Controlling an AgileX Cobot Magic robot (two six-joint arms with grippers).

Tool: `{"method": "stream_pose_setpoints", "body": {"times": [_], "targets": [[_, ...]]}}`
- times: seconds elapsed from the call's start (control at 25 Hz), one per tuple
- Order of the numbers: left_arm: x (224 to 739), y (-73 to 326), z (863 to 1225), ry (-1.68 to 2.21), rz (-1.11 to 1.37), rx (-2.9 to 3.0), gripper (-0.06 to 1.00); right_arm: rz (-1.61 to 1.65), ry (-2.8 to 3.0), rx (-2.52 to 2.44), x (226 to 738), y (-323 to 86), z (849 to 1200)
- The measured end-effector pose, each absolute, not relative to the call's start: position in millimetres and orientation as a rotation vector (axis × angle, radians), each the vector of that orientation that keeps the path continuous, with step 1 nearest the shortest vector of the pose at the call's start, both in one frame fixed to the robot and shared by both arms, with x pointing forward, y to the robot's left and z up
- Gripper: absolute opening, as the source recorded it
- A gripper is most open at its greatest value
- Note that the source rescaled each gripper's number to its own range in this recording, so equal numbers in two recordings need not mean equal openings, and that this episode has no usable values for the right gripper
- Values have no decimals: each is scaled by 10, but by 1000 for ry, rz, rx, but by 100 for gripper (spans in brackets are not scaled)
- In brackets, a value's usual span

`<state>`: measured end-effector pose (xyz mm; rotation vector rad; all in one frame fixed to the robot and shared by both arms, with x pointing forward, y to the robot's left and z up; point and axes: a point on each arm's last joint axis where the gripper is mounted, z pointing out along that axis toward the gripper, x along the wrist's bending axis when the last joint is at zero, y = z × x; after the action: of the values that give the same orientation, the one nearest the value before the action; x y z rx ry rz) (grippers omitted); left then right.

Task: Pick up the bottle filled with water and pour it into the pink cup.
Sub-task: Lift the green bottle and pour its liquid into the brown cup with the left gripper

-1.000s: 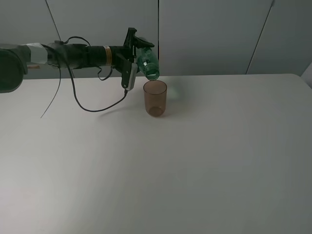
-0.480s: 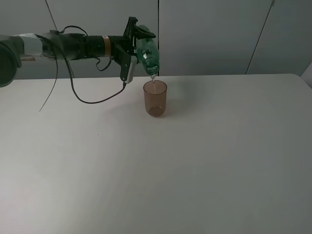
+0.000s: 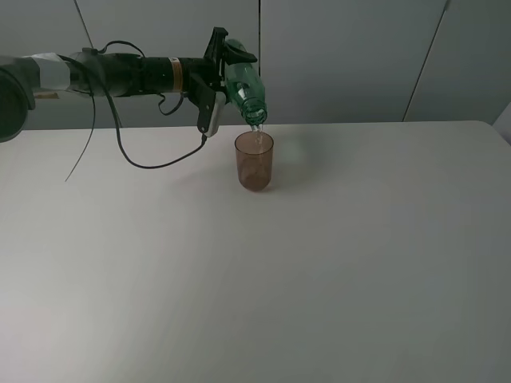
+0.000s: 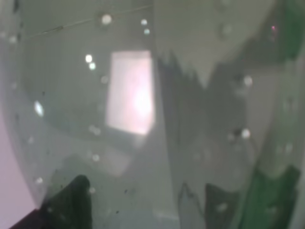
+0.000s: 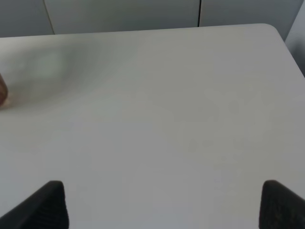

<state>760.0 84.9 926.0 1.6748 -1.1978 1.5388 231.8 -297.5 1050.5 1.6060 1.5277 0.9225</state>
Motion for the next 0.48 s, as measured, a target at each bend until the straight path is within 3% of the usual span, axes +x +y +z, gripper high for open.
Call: {"method": "stream_pose_setpoints", "body": {"times": [0.48], "targets": [[7606,856,9239,-1225,1538,1696,1,923,1528,1606,2318,-2975,10505]]}}
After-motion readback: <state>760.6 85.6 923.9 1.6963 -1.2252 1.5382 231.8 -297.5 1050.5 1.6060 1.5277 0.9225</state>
